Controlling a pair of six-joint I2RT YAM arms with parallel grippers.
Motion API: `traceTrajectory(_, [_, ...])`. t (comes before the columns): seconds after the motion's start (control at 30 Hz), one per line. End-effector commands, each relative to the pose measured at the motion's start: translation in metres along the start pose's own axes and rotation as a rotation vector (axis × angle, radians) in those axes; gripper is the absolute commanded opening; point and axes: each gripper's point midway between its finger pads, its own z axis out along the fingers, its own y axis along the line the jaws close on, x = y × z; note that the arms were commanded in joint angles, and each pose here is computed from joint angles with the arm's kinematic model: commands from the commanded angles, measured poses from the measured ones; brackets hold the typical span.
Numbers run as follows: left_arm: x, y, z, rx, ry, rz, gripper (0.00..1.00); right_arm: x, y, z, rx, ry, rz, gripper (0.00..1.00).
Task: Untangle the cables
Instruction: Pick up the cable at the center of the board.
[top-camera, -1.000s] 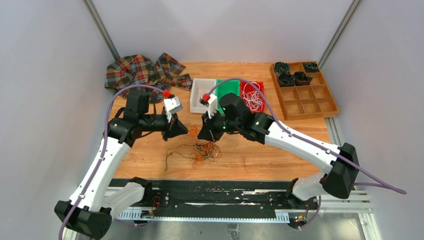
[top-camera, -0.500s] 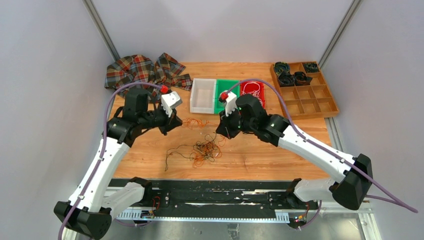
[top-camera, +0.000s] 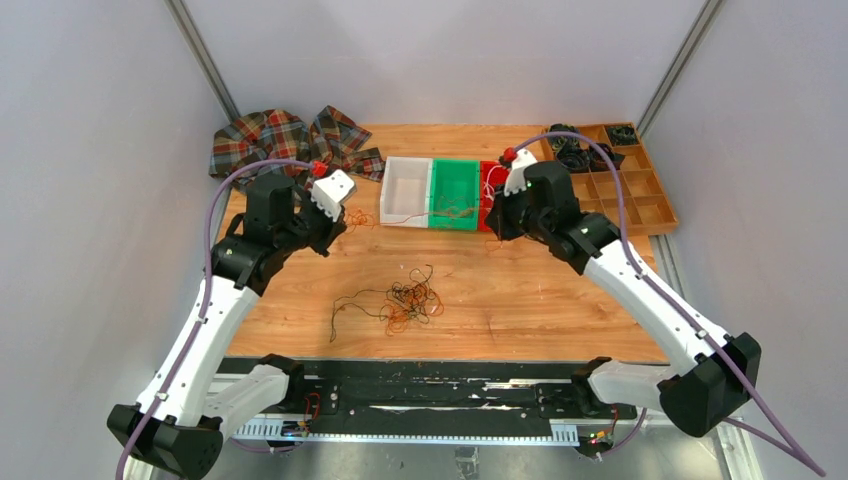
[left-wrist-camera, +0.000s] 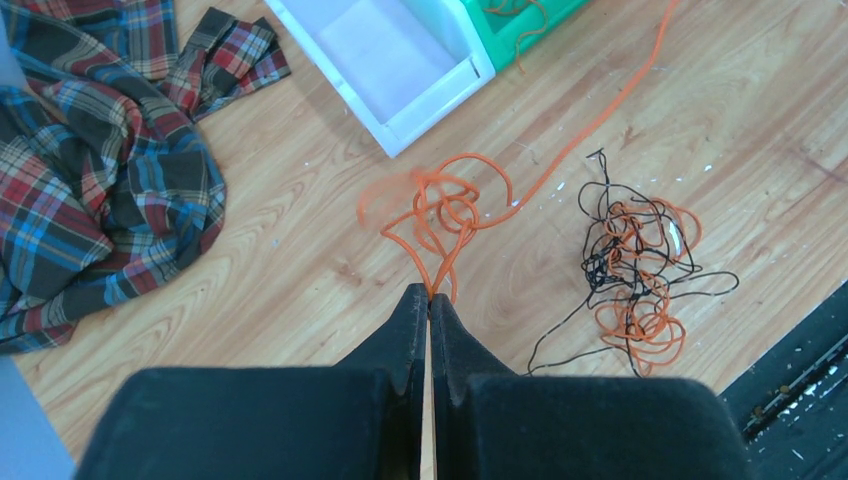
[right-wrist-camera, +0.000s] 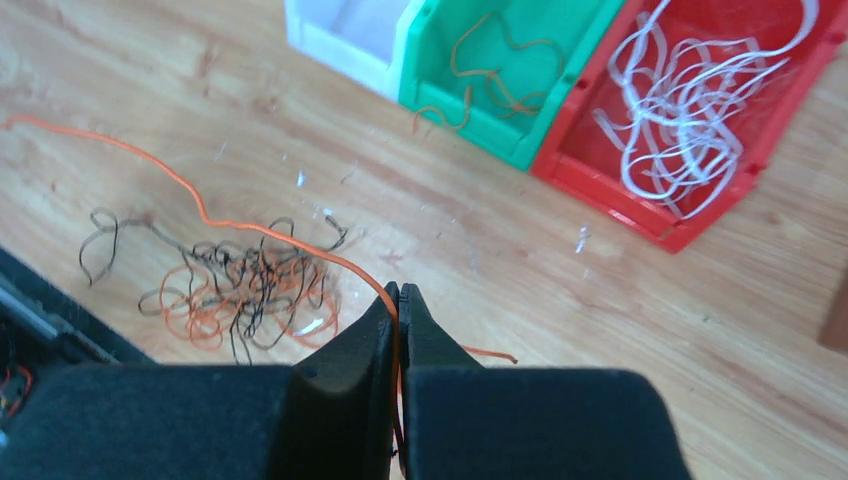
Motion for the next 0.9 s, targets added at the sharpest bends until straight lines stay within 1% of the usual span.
traceTrajectory(0.0, [-0.003, -0.003, -0.002, 0.006, -0.027, 0.016, 0.0, -0.044, -0.011, -0.013, 0.017, -0.112, 0.053, 0.01])
traceTrajectory(0.1, [-0.003, -0.01, -0.003, 0.042, -0.034, 0.017, 0.01, -0.064, -0.02, -0.013, 0.042, -0.139, 0.065, 0.01])
traceTrajectory(0.17, [-0.001, -0.007, -0.003, 0.03, -0.028, 0.021, 0.01, -0.08, -0.039, -0.021, 0.079, -0.18, 0.139, 0.01])
traceTrajectory(0.27, [0.001, -0.008, -0.003, 0.034, -0.019, 0.029, 0.01, -0.111, -0.06, -0.035, 0.055, -0.287, 0.254, 0.0])
traceTrajectory(0.33, [0.0, -0.015, -0.004, 0.07, -0.026, 0.036, 0.01, -0.127, -0.058, -0.037, 0.013, -0.318, 0.28, 0.01])
traceTrajectory(0.37, [-0.001, -0.02, -0.005, 0.099, -0.034, 0.04, 0.06, -0.131, -0.052, -0.031, -0.03, -0.311, 0.28, 0.01])
traceTrajectory(0.43, [-0.003, -0.032, -0.007, 0.163, -0.054, 0.042, 0.35, -0.137, -0.039, -0.022, -0.117, -0.293, 0.29, 0.01])
traceTrajectory(0.47, [-0.004, -0.037, -0.008, 0.191, -0.061, 0.038, 0.44, -0.139, -0.036, -0.017, -0.14, -0.285, 0.292, 0.01])
traceTrajectory(0.53, [-0.006, -0.044, -0.009, 0.224, -0.072, 0.028, 0.54, -0.142, -0.035, -0.012, -0.147, -0.28, 0.284, 0.01])
traceTrajectory(0.7, [-0.006, -0.045, -0.011, 0.232, -0.073, 0.036, 0.67, -0.158, -0.037, -0.008, -0.151, -0.299, 0.262, 0.01])
traceTrajectory(0.87, [-0.006, -0.049, -0.013, 0.253, -0.07, 0.042, 0.7, -0.179, -0.039, -0.01, -0.139, -0.332, 0.239, 0.01])
